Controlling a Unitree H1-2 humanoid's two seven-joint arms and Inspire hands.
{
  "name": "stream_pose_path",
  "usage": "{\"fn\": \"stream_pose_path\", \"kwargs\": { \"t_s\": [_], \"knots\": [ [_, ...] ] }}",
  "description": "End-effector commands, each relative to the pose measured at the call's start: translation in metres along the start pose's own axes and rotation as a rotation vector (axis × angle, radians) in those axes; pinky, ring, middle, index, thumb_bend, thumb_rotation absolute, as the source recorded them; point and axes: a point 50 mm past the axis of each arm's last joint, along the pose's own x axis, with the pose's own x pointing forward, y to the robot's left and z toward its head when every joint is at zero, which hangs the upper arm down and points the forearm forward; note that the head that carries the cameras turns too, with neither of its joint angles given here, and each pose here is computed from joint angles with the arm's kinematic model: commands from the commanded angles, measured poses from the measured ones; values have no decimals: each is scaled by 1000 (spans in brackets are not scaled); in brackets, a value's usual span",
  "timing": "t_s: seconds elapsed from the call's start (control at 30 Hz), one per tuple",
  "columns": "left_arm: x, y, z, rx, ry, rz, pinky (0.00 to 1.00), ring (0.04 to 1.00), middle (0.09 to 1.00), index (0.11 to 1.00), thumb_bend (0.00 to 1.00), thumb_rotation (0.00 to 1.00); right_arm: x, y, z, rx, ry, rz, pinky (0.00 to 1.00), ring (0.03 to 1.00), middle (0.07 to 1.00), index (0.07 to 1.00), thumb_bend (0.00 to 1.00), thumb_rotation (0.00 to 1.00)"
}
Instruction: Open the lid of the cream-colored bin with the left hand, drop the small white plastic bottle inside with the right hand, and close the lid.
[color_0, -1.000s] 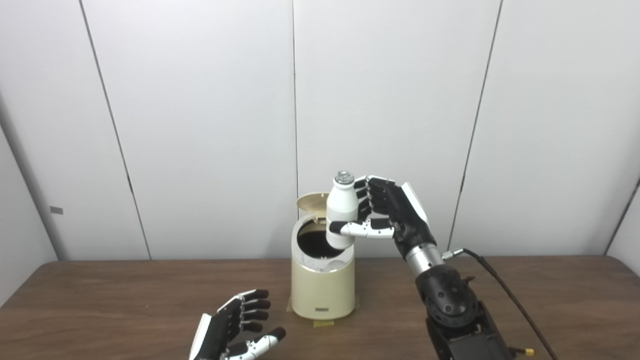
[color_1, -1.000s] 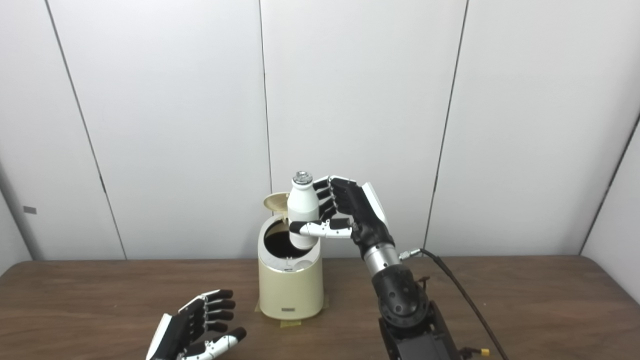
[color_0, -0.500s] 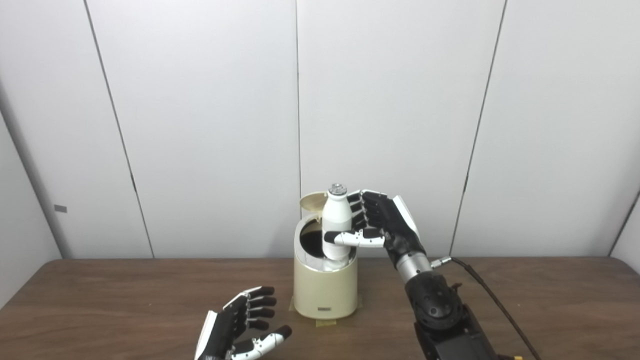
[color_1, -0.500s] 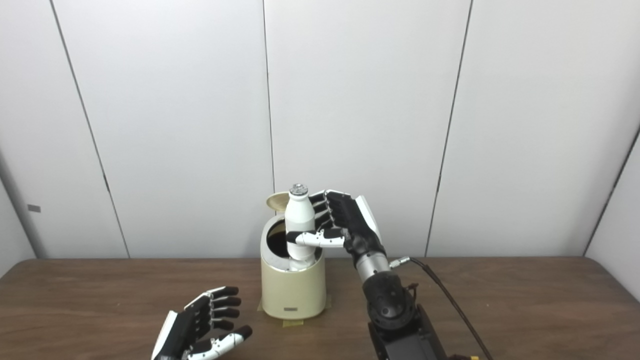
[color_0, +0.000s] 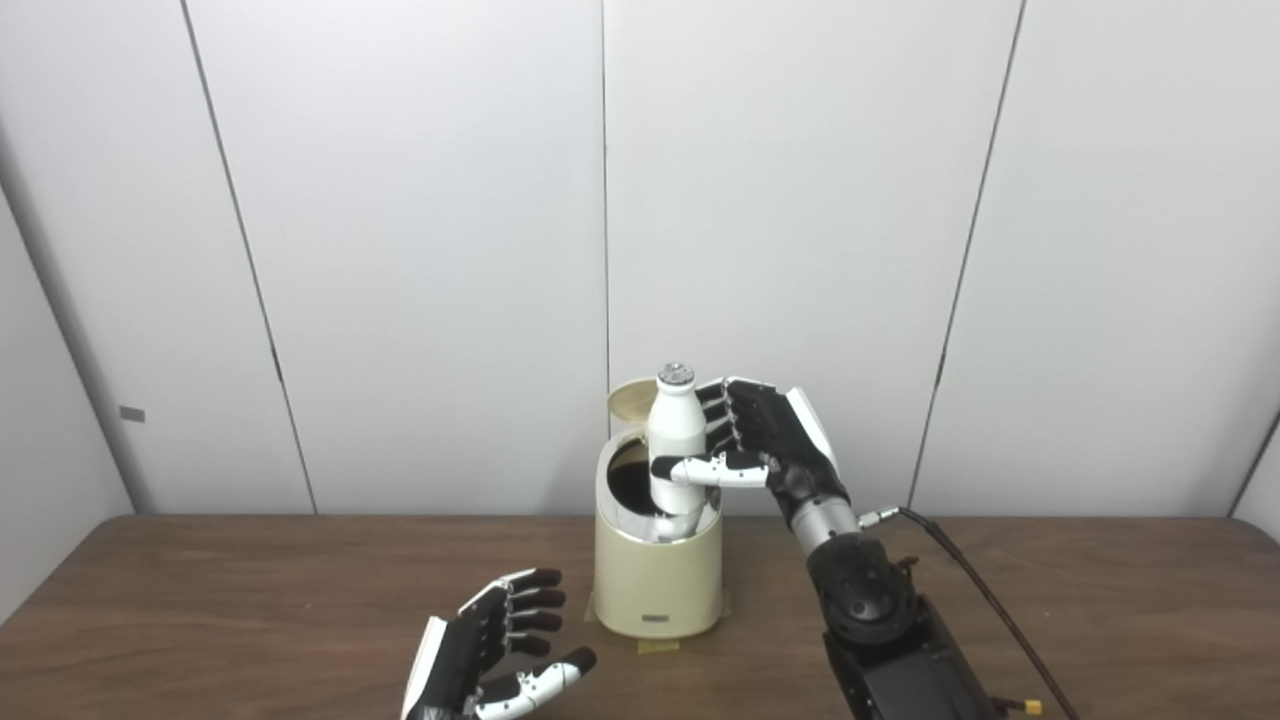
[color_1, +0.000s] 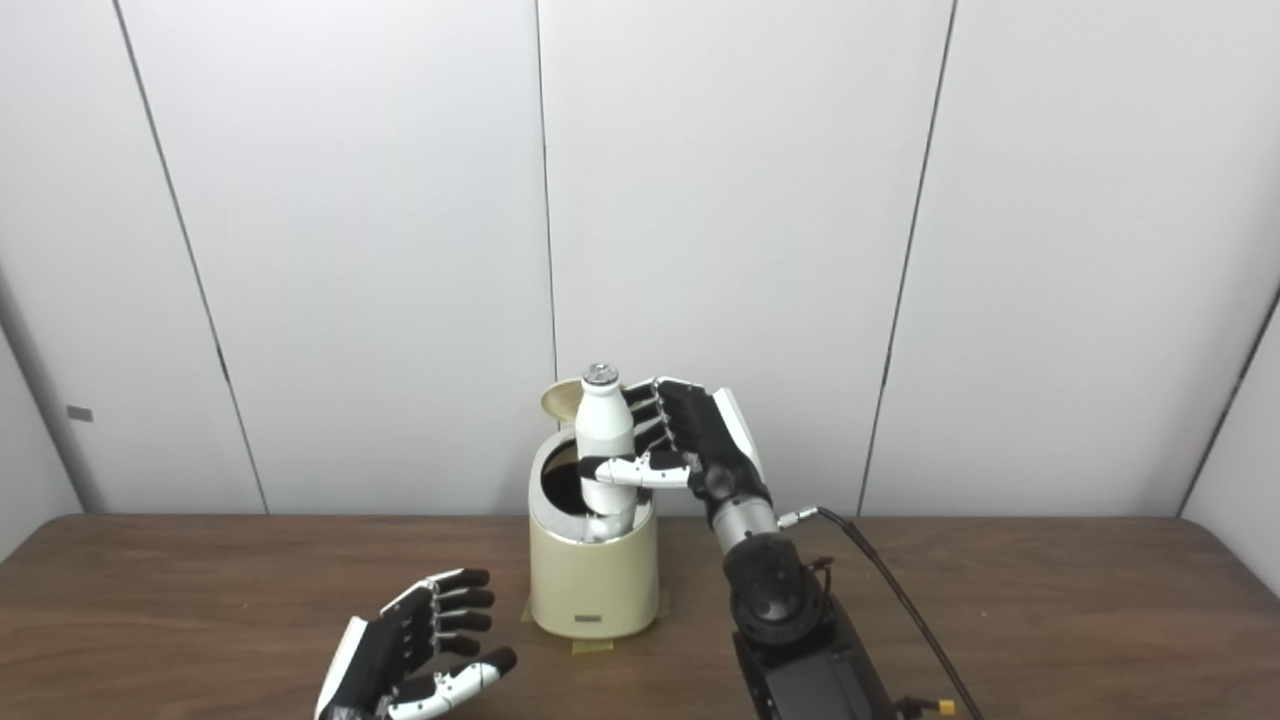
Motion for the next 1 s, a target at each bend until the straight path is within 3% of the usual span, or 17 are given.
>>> {"fn": "stream_pose_path", "kwargs": {
  "t_s": [0.0,0.97],
  "knots": [
    [10,-1,19,7,-75,8,611,678,717,754,717,53,18,-4,35,-1,-129,-27,318,388,479,541,513,0],
    [8,-3,21,11,-70,0,624,676,716,757,717,74,25,-1,23,-5,-172,-30,324,408,497,531,495,0]
  ]
}}
